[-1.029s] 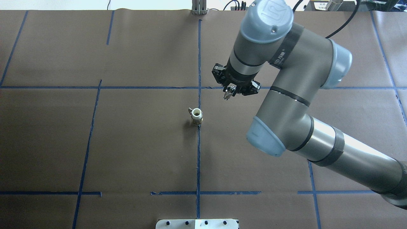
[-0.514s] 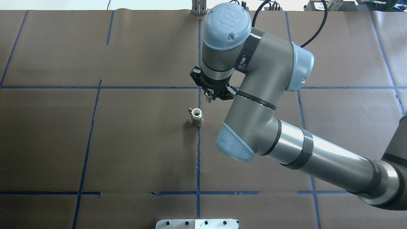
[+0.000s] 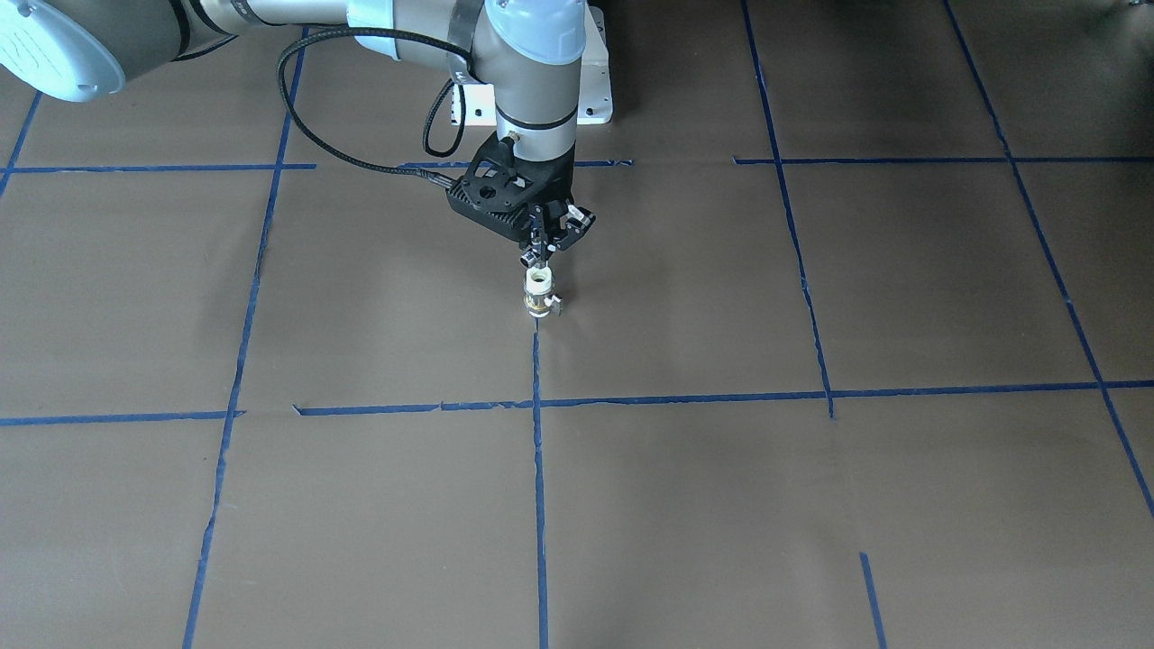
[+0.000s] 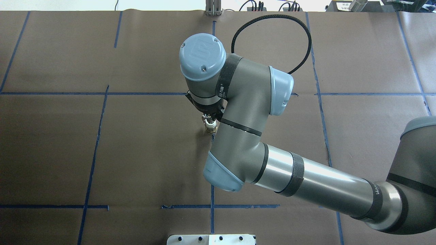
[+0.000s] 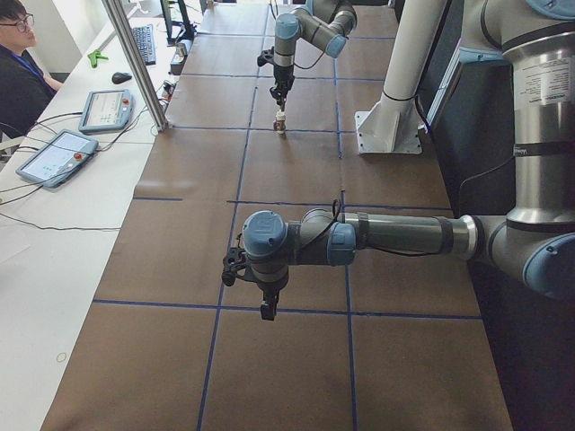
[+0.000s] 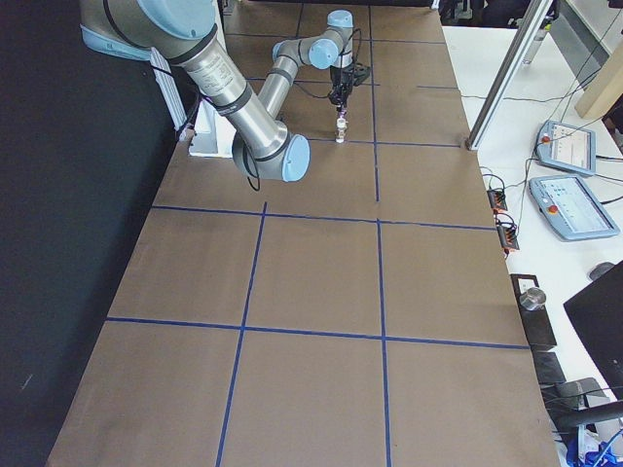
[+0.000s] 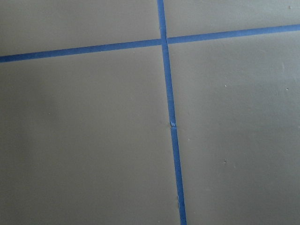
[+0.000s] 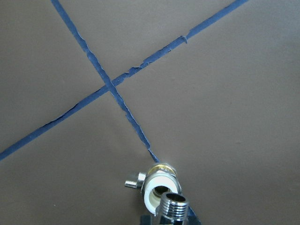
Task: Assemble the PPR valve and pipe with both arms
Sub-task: 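Lower the chrome fitting into the valve top with the right gripper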
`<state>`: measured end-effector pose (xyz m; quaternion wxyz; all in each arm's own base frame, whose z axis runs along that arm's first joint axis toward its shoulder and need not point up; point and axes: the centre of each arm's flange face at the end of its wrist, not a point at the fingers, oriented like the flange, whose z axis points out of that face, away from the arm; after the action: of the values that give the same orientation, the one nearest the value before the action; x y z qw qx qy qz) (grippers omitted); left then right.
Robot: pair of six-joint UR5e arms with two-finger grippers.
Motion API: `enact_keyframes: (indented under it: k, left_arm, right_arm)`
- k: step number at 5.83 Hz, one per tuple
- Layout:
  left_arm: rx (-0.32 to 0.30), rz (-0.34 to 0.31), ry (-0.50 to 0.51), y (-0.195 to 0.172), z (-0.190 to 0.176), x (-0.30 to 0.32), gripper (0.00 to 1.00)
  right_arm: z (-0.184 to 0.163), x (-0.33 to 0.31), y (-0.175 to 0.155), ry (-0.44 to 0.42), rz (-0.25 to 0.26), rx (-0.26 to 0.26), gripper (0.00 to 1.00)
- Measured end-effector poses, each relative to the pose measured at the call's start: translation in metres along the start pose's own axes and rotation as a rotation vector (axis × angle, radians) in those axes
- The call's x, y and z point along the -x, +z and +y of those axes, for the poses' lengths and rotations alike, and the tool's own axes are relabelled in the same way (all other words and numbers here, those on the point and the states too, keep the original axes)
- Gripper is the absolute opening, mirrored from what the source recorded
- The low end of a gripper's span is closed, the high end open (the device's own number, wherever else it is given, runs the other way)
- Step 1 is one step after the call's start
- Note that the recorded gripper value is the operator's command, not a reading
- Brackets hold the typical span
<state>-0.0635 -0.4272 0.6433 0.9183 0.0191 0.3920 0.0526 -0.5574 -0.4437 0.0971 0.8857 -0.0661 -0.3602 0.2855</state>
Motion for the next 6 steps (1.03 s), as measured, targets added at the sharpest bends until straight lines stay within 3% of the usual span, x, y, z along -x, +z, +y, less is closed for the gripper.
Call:
enact_keyframes:
  k: [6]
  left_arm:
    - [-0.001, 0.0, 0.002, -0.0003, -0.0008, -0.0003, 1.0]
  right_arm:
    - [-0.0036, 0.0024, 0.007, -0.016, 0.002, -0.048, 0.0]
